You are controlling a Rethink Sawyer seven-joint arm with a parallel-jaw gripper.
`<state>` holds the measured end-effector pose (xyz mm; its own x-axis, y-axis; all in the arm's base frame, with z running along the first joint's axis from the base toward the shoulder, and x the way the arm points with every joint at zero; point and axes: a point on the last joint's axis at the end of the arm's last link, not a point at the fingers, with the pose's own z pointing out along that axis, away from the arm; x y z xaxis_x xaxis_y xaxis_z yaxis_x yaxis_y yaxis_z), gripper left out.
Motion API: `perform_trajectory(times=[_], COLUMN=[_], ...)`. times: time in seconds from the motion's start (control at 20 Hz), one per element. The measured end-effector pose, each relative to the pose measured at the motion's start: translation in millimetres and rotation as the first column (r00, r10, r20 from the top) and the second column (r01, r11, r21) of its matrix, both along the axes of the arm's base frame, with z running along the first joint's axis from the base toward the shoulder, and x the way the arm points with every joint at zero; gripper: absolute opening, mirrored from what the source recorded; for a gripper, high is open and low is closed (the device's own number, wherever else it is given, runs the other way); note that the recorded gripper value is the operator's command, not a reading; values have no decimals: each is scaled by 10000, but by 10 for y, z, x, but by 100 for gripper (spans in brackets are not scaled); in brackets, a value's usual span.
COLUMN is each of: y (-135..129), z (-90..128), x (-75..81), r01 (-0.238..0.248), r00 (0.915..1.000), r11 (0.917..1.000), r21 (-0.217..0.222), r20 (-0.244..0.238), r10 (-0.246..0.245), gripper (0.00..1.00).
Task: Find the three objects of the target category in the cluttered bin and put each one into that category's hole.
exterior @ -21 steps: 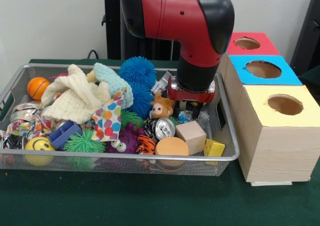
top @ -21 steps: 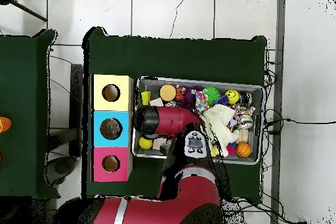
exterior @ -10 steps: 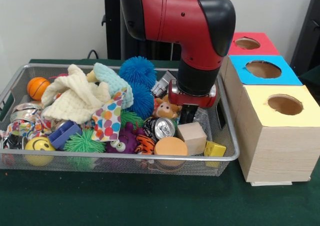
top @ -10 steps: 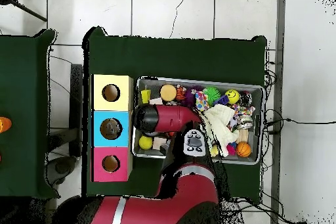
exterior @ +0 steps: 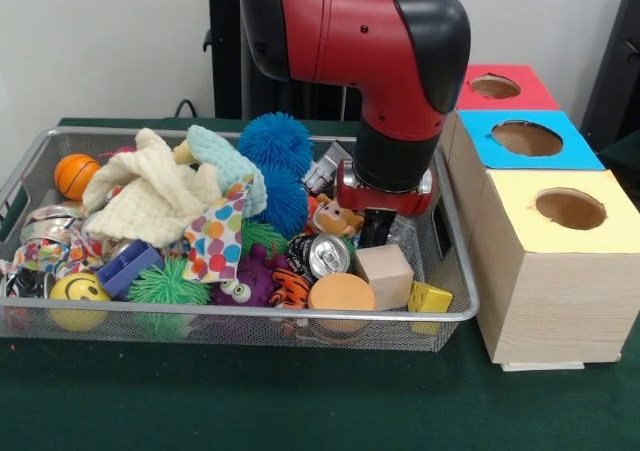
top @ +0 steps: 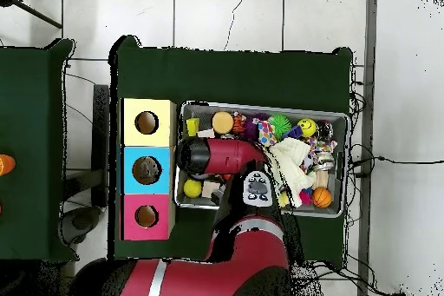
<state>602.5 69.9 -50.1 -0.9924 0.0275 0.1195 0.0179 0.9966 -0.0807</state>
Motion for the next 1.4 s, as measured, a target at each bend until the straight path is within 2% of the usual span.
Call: perform_trajectory(times=[0.4,0.65,0.85,0.9,1.4], y=[15,43,50,51,57], z=[99,259,270,268,243], x=[-51,-233,-285,-297,-322], r01=[22,51,57,59,54], r00=[10000,9998,9996,9995,9993], r11=[10000,10000,10000,10000,10000], r21=[28,64,74,78,81], r20=[-9,-208,-291,-313,-376], r10=[-22,-50,-55,-57,-51], gripper=[0,0,0,100,100])
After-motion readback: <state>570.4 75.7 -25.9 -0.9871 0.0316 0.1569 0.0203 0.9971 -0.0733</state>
